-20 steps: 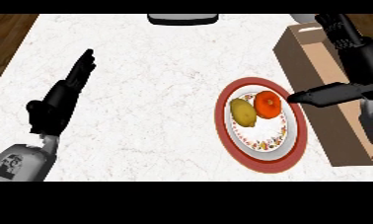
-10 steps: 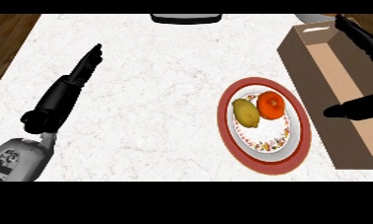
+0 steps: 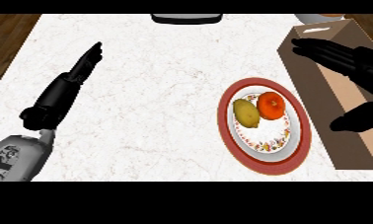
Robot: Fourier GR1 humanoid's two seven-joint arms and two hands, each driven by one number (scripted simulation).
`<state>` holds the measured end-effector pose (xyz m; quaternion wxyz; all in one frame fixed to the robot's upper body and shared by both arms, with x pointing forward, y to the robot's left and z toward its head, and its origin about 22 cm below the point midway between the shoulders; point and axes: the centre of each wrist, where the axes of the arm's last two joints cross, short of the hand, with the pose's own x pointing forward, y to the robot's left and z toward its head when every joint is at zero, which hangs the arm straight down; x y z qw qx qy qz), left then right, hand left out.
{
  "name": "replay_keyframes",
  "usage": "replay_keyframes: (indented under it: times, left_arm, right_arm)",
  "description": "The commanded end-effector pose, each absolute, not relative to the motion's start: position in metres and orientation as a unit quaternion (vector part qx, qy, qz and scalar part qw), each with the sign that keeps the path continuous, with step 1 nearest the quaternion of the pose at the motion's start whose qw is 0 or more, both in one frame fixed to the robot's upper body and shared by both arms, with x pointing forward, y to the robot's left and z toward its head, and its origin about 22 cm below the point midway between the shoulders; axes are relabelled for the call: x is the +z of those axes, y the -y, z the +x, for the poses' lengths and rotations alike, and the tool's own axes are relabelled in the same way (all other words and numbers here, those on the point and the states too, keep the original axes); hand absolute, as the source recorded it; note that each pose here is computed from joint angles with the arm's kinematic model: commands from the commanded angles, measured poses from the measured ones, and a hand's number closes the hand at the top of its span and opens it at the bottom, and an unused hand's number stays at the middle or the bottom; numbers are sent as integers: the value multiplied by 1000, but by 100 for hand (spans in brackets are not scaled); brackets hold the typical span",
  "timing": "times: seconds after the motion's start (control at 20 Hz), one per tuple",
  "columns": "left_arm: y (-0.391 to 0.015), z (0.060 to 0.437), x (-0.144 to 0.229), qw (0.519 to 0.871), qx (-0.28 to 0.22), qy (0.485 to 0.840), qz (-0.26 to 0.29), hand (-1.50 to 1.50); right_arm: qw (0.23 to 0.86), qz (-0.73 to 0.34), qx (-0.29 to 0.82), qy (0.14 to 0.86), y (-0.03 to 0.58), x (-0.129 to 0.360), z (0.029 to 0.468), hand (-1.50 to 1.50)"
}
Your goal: Pick the lemon from the plate and place it in the cardboard box
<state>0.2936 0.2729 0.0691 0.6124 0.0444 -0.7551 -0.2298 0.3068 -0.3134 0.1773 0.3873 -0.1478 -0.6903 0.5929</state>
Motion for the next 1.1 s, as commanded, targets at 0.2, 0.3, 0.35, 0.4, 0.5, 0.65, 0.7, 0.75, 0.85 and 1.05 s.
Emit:
replay_keyframes:
  times: [0.2,0.3,0.35,0.4,0.5,0.65,0.7,0.75,0.85,1.05]
  left_arm:
    - [-271,291,72,614,-234,753,40,0]
    - [-271,301,65,609,-228,758,51,0]
    - [-272,293,63,610,-233,756,45,0]
    - [-268,291,69,610,-230,758,40,0]
    - [-276,299,80,608,-232,758,46,0]
    - [-257,292,65,610,-232,756,41,0]
    - [-284,291,59,614,-227,755,39,0]
    - [-270,291,52,611,-235,754,42,0]
    - [-275,292,66,610,-228,758,41,0]
    - [-258,309,63,604,-236,760,44,0]
  right_arm:
    - [364,-204,699,581,239,191,278,-150]
    - [372,-217,701,569,228,188,276,-150]
    - [375,-208,711,557,220,182,266,-150]
    - [383,-209,711,551,215,159,262,-150]
    - [387,-226,715,536,204,167,258,-150]
    - [407,-223,724,511,187,162,259,-150]
    - [412,-228,719,511,191,161,268,-150]
    - [407,-226,725,508,173,159,249,-150]
    - [419,-223,719,507,193,145,238,-150]
    - [420,-244,723,492,170,143,256,-150]
